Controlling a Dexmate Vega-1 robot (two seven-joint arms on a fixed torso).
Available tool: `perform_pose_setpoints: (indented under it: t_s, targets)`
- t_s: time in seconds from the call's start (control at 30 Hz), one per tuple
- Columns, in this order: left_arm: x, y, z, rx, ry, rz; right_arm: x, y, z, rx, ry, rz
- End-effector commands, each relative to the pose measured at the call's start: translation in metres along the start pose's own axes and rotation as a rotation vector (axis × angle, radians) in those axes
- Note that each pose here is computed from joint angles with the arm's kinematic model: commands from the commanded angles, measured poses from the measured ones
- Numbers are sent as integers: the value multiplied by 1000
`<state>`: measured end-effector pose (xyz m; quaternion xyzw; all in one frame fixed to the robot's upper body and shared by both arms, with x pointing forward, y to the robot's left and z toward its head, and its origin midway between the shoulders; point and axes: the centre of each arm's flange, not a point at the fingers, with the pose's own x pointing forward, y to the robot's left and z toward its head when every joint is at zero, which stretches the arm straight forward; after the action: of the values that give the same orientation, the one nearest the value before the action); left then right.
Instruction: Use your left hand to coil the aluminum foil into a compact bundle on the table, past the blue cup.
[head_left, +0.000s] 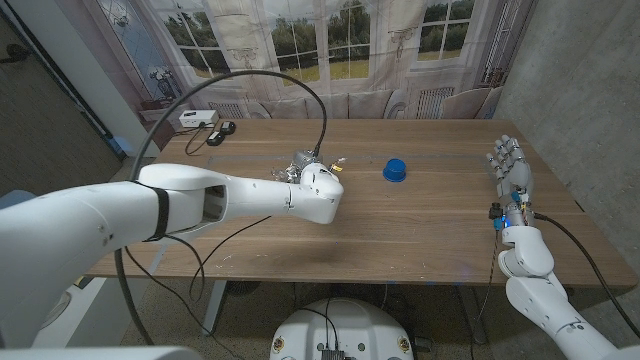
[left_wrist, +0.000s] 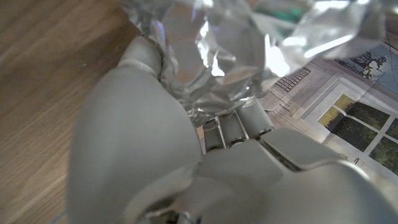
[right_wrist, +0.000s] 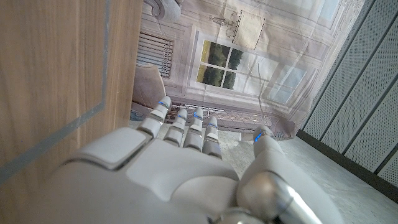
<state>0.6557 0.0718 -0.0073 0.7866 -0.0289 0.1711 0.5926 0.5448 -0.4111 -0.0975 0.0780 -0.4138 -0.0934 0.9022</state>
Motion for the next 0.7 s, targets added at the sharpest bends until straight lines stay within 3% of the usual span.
perform_pose_setpoints:
  t_s: [0.03, 0.1, 0.27, 0.43, 0.6, 0.7]
  targets:
    - [-18, -11, -11, -48, -58, 465, 2, -2, -2, -1, 5, -2]
    - [-19, -16, -10, -10, -45, 513, 2, -3, -1, -4, 5, -6]
    - [-19, -24, -7, 45, -58, 522, 2, -5, 2, -10, 0, -15]
    - [-15, -27, -3, 92, -75, 456, 3, -7, 3, -10, -7, -24]
    - [-5, -24, -1, 104, -183, 322, 4, -7, 4, -15, -10, -26]
    - [-2, -24, 0, 103, -217, 286, 5, -7, 3, -15, -11, -28]
